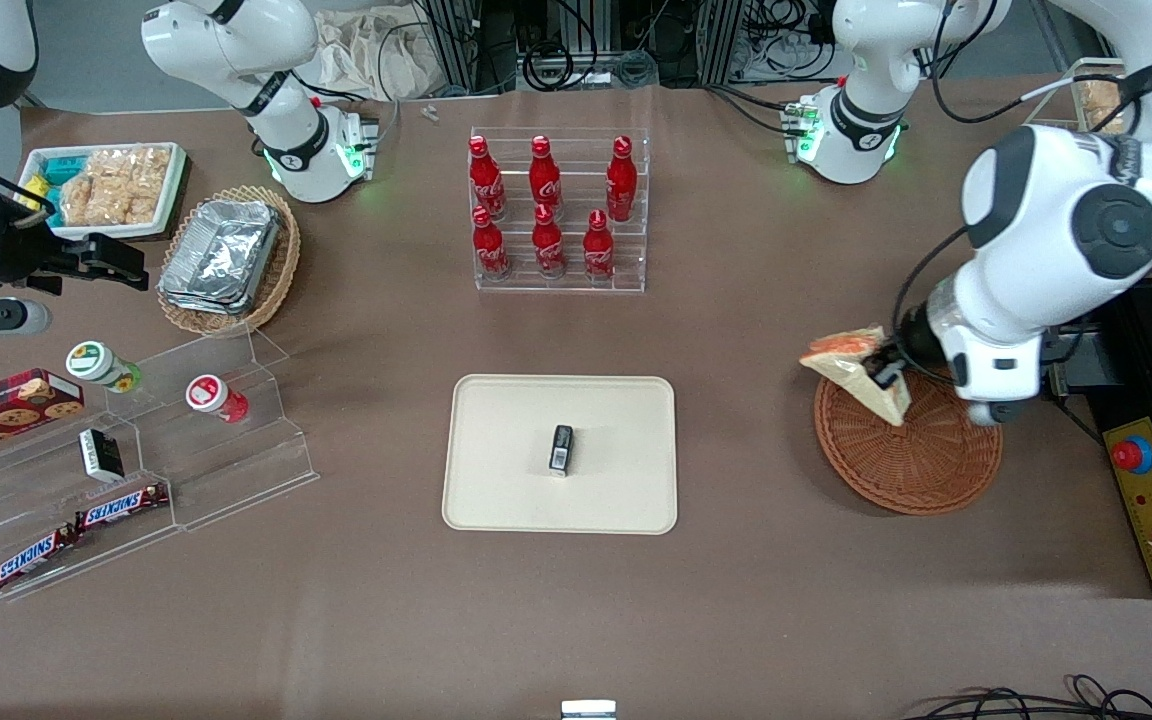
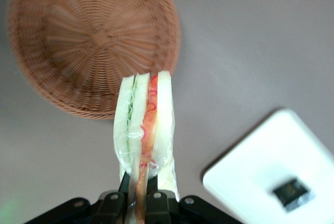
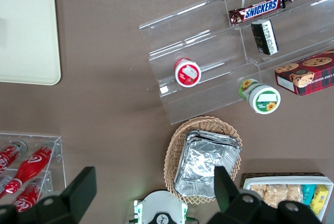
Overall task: Place sandwich from basket to tray
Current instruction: 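Lift the sandwich out of the basket and carry it toward the cream tray, then lower the sandwich onto the tray beside the black box and release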
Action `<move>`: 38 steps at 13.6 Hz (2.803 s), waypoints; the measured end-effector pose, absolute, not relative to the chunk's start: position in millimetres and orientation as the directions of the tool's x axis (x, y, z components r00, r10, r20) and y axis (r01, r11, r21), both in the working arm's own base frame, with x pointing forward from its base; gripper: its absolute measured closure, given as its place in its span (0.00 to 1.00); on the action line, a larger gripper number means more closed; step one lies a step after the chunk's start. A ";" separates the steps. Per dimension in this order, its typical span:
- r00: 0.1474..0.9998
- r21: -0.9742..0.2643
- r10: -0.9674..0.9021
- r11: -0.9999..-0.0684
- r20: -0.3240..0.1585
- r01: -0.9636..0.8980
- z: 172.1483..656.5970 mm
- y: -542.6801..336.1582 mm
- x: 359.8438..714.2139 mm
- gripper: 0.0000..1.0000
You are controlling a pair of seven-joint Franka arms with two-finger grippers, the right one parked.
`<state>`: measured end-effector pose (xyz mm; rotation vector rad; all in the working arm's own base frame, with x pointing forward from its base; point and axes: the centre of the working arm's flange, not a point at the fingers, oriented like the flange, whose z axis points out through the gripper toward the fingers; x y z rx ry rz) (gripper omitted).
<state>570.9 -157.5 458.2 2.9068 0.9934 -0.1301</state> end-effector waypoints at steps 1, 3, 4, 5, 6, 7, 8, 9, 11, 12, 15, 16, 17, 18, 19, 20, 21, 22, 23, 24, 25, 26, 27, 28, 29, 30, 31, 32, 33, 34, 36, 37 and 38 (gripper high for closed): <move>0.841 0.044 0.531 -0.842 -0.105 0.537 456.1 -175.3 567.8 0.86; 0.926 0.036 0.366 -0.928 -0.087 0.370 444.4 -213.9 560.3 0.86; 0.954 0.031 0.294 -0.955 -0.054 0.295 435.8 -237.3 557.6 0.86; 0.974 0.031 0.228 -0.973 -0.017 0.228 425.7 -262.7 555.1 0.86; 0.985 0.034 0.171 -0.985 0.006 0.171 415.3 -287.5 552.2 0.86; 0.993 0.035 0.120 -0.992 0.014 0.120 405.7 -311.3 549.8 0.86; 0.997 0.033 0.079 -0.996 0.014 0.078 396.2 -331.3 549.0 0.86; 0.999 0.029 0.045 -0.999 0.012 0.044 385.8 -347.1 550.4 0.86; 1.000 0.018 -0.005 -1.000 0.005 -0.005 360.9 -369.6 557.0 0.86; 1.000 0.011 -0.025 -1.000 0.000 -0.025 347.4 -377.6 560.6 0.86; 0.998 -0.018 -0.062 -0.998 -0.003 -0.062 306.4 -395.2 572.7 0.86; 0.998 -0.027 -0.067 -0.997 -0.001 -0.067 295.9 -400.1 575.3 0.86; 0.997 -0.032 -0.071 -0.997 -0.001 -0.071 286.8 -405.5 576.8 0.86; 0.997 -0.034 -0.076 -0.997 -0.003 -0.076 278.7 -410.9 577.3 0.86; 0.997 -0.039 -0.082 -0.996 -0.005 -0.082 271.5 -415.0 577.4 0.86; 0.996 -0.046 -0.088 -0.995 -0.006 -0.088 264.5 -417.8 577.5 0.86; 0.996 -0.052 -0.094 -0.994 -0.007 -0.094 257.8 -420.9 577.3 0.86; 0.995 -0.057 -0.096 -0.994 -0.010 -0.097 251.7 -423.2 577.1 0.86; 0.995 -0.062 -0.099 -0.993 -0.012 -0.100 246.2 -425.8 576.5 0.86; 0.995 -0.067 -0.101 -0.993 -0.012 -0.102 242.5 -428.0 576.6 0.86; 0.995 -0.070 -0.104 -0.992 -0.010 -0.105 240.9 -430.7 576.0 0.86; 0.994 -0.070 -0.106 -0.992 -0.007 -0.106 241.4 -432.8 575.6 0.86; 0.994 -0.070 -0.107 -0.992 -0.005 -0.107 242.5 -434.3 575.3 0.86; 0.994 -0.069 -0.106 -0.992 -0.004 -0.106 243.3 -434.9 575.5 0.81; 0.995 -0.069 -0.102 -0.992 -0.003 -0.102 243.7 -434.8 575.8 0.73; 0.995 -0.070 -0.097 -0.993 -0.003 -0.096 243.8 -434.4 576.2 0.61; 0.996 -0.072 -0.092 -0.993 -0.003 -0.092 243.6 -433.7 576.6 0.53; 0.996 -0.076 -0.089 -0.993 -0.006 -0.089 243.1 -432.8 576.7 0.41; 0.996 -0.084 -0.085 -0.993 -0.013 -0.086 242.9 -431.1 576.9 0.33; 0.997 -0.101 -0.079 -0.992 -0.027 -0.081 243.7 -428.3 577.2 0.22; 0.996 -0.150 -0.054 -0.987 -0.066 -0.063 258.0 -418.7 579.1 0.03; 0.996 -0.171 -0.034 -0.984 -0.080 -0.047 275.1 -411.6 581.2 0.02; 0.996 -0.185 -0.011 -0.982 -0.085 -0.026 297.6 -402.2 583.9 0.02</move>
